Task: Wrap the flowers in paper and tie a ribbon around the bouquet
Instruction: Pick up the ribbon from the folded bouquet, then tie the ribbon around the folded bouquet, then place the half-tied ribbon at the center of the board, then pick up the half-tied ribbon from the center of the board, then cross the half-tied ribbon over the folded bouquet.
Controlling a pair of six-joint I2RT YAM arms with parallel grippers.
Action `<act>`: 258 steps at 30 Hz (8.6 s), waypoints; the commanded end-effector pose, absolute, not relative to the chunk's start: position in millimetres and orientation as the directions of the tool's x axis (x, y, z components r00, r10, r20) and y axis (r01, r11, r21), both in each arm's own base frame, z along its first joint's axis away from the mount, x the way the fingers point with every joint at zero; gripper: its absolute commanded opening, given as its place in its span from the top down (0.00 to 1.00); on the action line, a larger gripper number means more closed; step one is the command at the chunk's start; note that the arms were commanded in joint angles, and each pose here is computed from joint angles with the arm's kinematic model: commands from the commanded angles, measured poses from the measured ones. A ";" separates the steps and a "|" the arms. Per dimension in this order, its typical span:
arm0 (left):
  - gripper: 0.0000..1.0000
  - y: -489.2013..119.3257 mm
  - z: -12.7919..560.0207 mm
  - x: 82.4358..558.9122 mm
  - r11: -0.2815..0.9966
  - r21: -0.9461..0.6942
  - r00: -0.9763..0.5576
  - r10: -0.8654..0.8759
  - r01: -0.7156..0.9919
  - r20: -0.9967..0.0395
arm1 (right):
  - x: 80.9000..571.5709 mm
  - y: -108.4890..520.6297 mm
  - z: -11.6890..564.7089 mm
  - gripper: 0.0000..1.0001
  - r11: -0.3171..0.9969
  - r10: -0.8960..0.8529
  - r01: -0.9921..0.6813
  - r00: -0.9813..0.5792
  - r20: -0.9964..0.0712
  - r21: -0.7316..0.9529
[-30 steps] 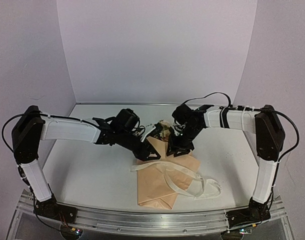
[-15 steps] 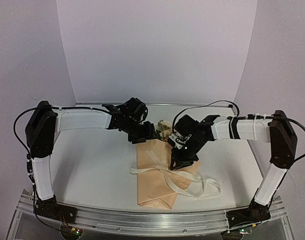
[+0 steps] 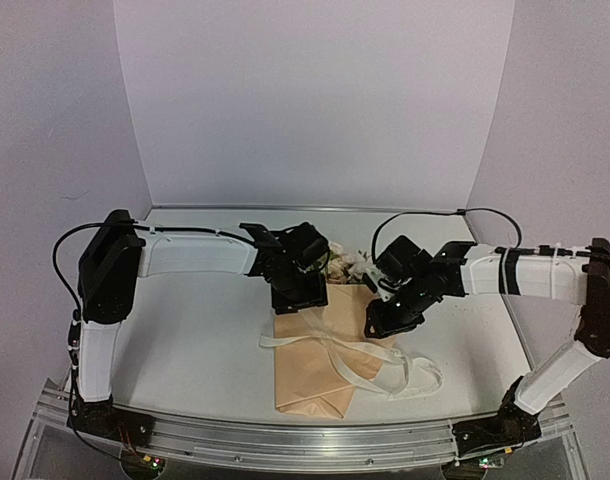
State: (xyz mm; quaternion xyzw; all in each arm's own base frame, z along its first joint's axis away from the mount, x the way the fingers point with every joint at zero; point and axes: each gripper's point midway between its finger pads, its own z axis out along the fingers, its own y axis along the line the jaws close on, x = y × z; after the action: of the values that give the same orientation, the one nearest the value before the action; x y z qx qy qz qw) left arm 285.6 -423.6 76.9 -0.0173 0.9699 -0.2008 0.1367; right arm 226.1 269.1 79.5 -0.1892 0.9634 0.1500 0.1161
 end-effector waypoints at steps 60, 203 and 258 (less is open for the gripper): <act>1.00 -384.8 145.9 350.8 0.949 -0.314 -0.802 -0.207 -0.025 -0.560 | 174.7 121.6 5.0 0.87 0.999 -0.024 -0.031 -0.973 -0.230 0.028; 0.34 -343.3 56.6 271.7 0.172 0.340 0.078 0.789 0.924 -0.609 | 240.2 242.4 40.3 0.05 0.469 -0.815 -0.866 -0.349 -0.462 -0.173; 1.00 -289.9 98.6 305.5 0.618 0.128 -0.220 0.455 0.776 -0.863 | 239.0 151.3 36.9 1.00 0.984 -0.177 -0.174 -0.922 -0.345 -0.040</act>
State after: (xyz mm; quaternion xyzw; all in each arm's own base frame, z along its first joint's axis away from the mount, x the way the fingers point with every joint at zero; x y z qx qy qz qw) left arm 280.1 -312.4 95.6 0.4401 0.7342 -0.2108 0.4721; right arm 264.1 207.6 55.2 -0.0995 0.9583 0.1132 0.2428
